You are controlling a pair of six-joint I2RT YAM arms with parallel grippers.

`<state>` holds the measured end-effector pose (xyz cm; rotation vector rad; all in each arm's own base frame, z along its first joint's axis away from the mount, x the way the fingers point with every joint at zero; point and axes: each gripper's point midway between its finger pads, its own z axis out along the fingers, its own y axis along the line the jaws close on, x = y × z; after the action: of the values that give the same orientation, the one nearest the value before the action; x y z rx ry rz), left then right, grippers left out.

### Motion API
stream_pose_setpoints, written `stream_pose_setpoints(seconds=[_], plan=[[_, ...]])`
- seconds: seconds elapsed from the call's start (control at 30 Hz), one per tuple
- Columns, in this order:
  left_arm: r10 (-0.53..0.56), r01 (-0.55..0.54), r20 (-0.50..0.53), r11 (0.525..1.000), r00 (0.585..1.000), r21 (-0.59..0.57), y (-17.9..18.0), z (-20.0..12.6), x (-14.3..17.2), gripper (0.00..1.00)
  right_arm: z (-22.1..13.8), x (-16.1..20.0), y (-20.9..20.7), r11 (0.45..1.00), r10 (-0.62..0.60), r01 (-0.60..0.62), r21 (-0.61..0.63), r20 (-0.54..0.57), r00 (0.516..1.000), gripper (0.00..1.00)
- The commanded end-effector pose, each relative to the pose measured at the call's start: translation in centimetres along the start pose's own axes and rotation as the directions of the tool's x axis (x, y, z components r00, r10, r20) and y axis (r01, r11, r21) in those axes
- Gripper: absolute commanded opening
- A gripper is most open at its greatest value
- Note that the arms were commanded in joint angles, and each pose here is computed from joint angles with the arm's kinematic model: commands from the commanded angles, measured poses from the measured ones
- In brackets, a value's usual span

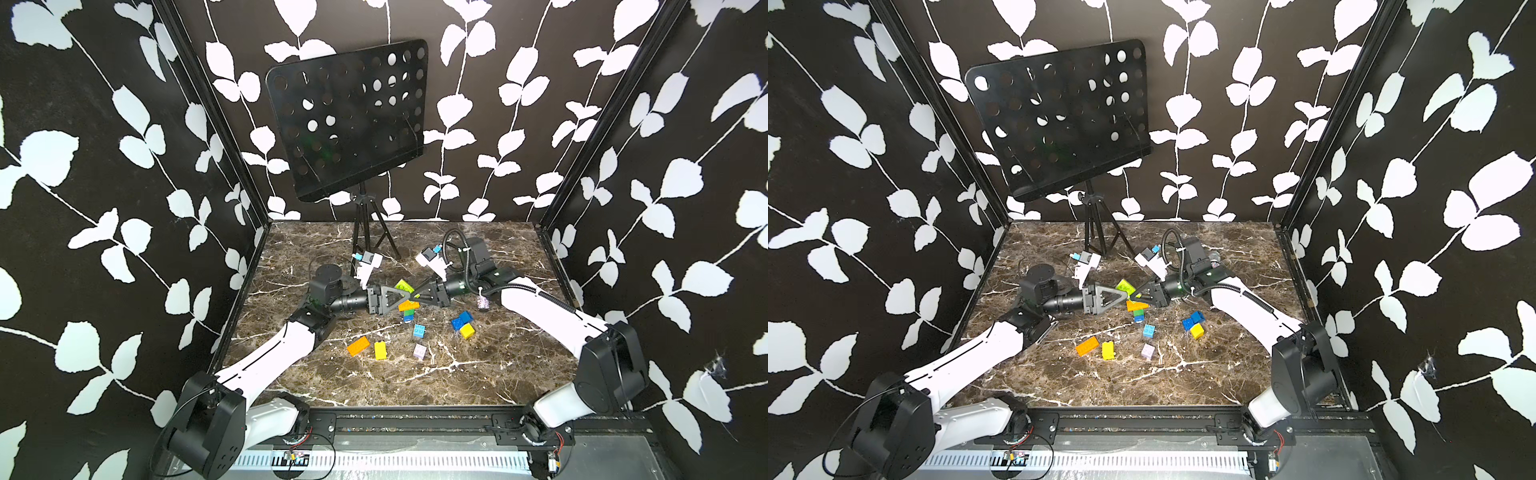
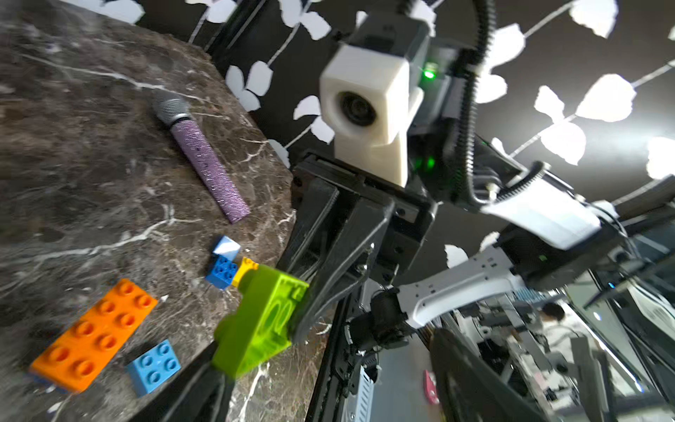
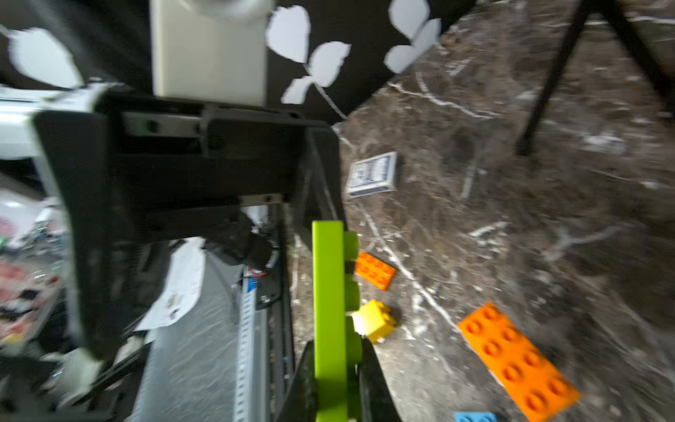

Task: Assemble a fork with lego
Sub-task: Adjust the lego brick.

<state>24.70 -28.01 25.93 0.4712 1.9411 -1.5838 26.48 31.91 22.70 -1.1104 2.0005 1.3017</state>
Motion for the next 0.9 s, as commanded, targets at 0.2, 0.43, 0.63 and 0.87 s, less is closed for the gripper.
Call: stream_pose_setpoints(seconds=[0.2, 0.43, 0.63, 0.87], plan=[[-0.187, 0.242, 0.233, 0.941, 0.954, -0.238, 7.2, 0.0, -2.2, 0.81, 0.8, -1.6, -4.3, 0.871, -0.103, 0.075, 0.485, 0.032, 0.994, 0.03], [-0.233, 0.277, 0.24, 0.947, 0.942, -0.166, 7.8, 1.4, -2.3, 0.67, 2.5, -0.9, -3.7, 0.839, -0.146, 0.145, 0.525, -0.04, 0.989, 0.03], [-0.227, 0.269, 0.245, 0.95, 0.943, -0.156, 7.7, 1.5, -2.5, 0.55, 3.3, -0.3, -3.0, 0.847, -0.173, 0.192, 0.497, -0.083, 0.981, 0.03], [-0.254, 0.289, 0.241, 0.95, 0.937, -0.123, 7.4, 1.8, -2.4, 0.36, 3.2, -0.5, -3.8, 0.82, -0.168, 0.187, 0.541, -0.086, 0.982, 0.05]])
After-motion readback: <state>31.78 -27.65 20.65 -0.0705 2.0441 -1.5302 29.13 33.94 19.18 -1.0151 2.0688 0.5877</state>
